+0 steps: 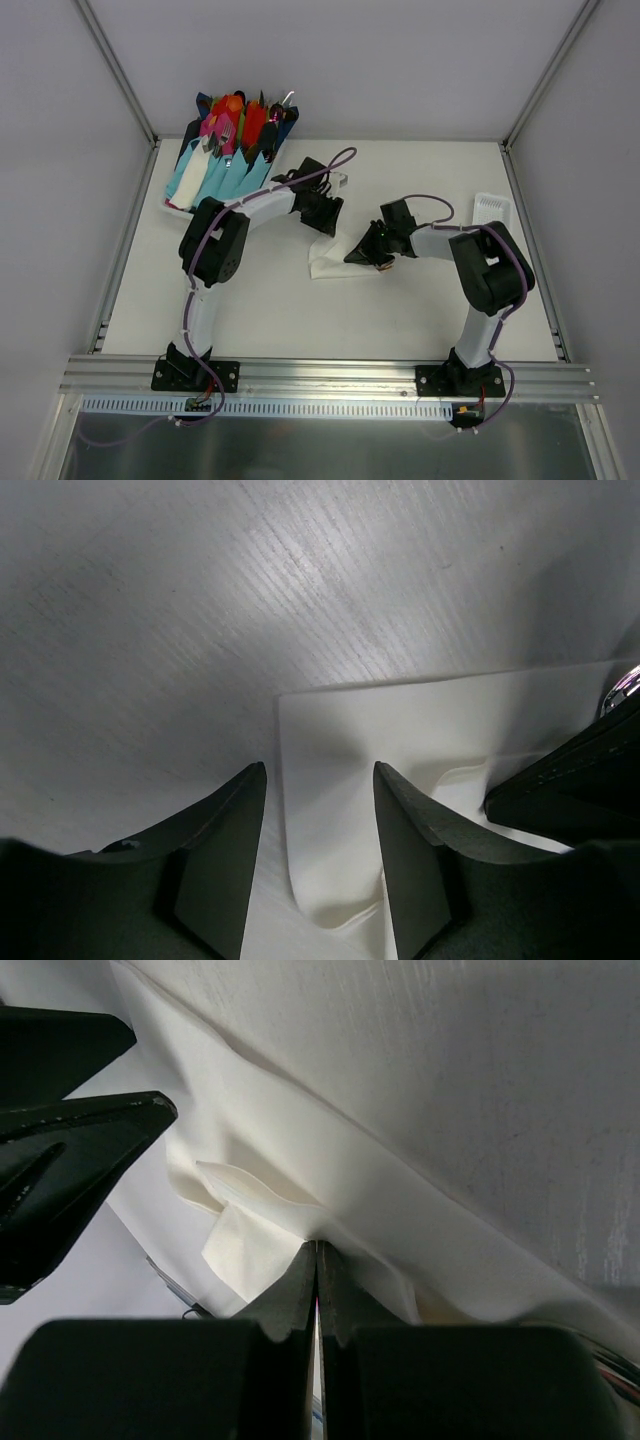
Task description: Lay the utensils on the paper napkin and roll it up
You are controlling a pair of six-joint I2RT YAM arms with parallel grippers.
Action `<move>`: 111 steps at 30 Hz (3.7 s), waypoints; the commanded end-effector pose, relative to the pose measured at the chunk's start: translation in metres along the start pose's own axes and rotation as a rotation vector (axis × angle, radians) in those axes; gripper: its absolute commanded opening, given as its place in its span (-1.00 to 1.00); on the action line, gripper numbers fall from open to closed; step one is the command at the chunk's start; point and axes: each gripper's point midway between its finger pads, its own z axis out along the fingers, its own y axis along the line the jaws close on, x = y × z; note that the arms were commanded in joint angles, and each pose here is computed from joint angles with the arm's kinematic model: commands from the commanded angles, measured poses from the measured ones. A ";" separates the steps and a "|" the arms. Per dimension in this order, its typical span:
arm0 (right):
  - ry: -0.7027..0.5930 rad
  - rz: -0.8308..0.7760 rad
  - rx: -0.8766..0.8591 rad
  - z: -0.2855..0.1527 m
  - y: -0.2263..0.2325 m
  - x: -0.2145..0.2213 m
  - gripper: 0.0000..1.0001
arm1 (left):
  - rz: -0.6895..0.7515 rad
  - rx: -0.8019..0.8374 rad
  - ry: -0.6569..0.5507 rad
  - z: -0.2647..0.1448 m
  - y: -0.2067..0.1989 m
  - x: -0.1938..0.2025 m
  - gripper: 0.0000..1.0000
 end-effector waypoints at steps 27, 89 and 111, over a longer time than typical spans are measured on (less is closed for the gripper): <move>-0.013 0.029 0.242 0.004 -0.074 -0.005 -1.00 | -0.057 0.221 -0.082 -0.062 -0.042 -0.020 -1.00; -0.005 0.038 0.243 0.007 -0.076 -0.006 -1.00 | -0.277 0.722 -0.017 -0.050 -0.041 -0.003 -0.03; -0.011 0.039 0.243 0.005 -0.076 -0.007 -1.00 | -0.107 0.631 -0.023 -0.061 -0.083 0.017 -0.82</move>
